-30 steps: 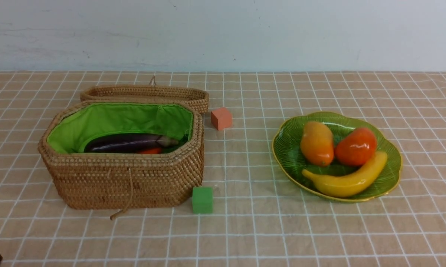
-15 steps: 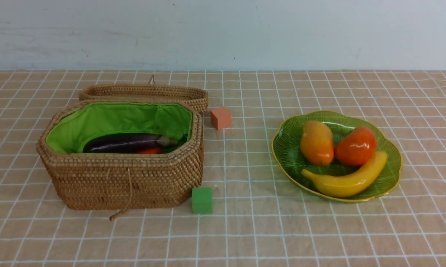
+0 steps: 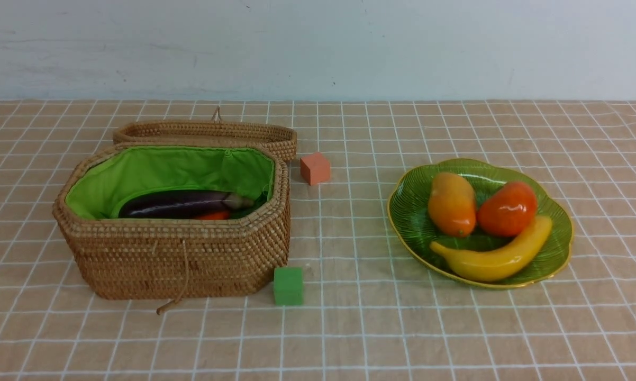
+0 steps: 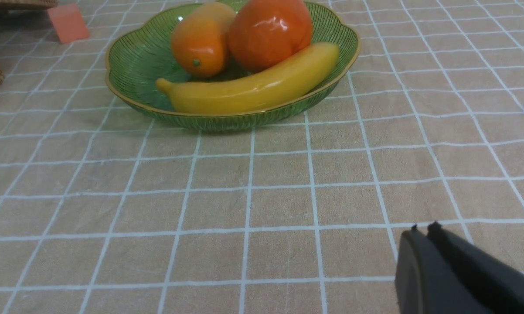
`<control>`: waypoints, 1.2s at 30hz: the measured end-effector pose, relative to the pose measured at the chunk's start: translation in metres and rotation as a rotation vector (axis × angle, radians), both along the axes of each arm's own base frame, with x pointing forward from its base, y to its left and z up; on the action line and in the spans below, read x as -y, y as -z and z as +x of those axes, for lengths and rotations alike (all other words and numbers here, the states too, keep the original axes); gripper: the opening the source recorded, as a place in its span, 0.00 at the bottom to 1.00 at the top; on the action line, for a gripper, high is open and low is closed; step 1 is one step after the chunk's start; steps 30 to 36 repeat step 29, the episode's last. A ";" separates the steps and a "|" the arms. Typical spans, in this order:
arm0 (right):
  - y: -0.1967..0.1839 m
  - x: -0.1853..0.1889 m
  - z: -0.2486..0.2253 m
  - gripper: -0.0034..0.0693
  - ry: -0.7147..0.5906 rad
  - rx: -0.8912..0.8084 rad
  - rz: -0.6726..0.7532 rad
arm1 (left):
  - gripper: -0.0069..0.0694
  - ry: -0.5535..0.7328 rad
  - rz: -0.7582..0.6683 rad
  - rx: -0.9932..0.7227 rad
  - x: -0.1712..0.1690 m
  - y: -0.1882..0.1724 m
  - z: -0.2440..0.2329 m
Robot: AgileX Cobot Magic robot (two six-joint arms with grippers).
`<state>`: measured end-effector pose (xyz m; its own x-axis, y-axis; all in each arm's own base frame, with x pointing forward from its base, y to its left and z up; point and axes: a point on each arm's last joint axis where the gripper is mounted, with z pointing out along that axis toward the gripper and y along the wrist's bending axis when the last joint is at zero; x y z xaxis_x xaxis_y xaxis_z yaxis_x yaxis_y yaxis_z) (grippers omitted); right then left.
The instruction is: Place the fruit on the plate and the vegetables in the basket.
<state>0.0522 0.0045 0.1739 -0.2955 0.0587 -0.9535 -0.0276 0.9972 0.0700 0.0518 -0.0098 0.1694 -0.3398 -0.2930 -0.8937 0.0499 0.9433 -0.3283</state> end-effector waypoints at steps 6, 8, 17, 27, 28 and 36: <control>0.000 0.000 0.000 0.09 0.000 0.000 0.000 | 0.07 0.000 0.000 0.000 0.000 0.000 0.000; 0.000 0.000 0.000 0.10 0.000 0.000 0.000 | 0.07 0.000 0.000 0.000 0.000 0.000 0.000; 0.000 0.000 0.000 0.11 0.000 0.000 0.000 | 0.07 0.000 0.000 0.000 0.000 0.000 0.000; 0.000 0.000 0.000 0.14 0.000 0.000 0.000 | 0.07 0.000 0.000 0.000 0.000 0.000 0.000; 0.000 0.000 0.000 0.14 0.000 0.000 0.000 | 0.07 0.000 0.000 0.000 0.000 0.000 0.000; 0.000 0.000 0.000 0.14 0.000 0.000 0.000 | 0.07 0.000 0.000 0.000 0.000 0.000 0.000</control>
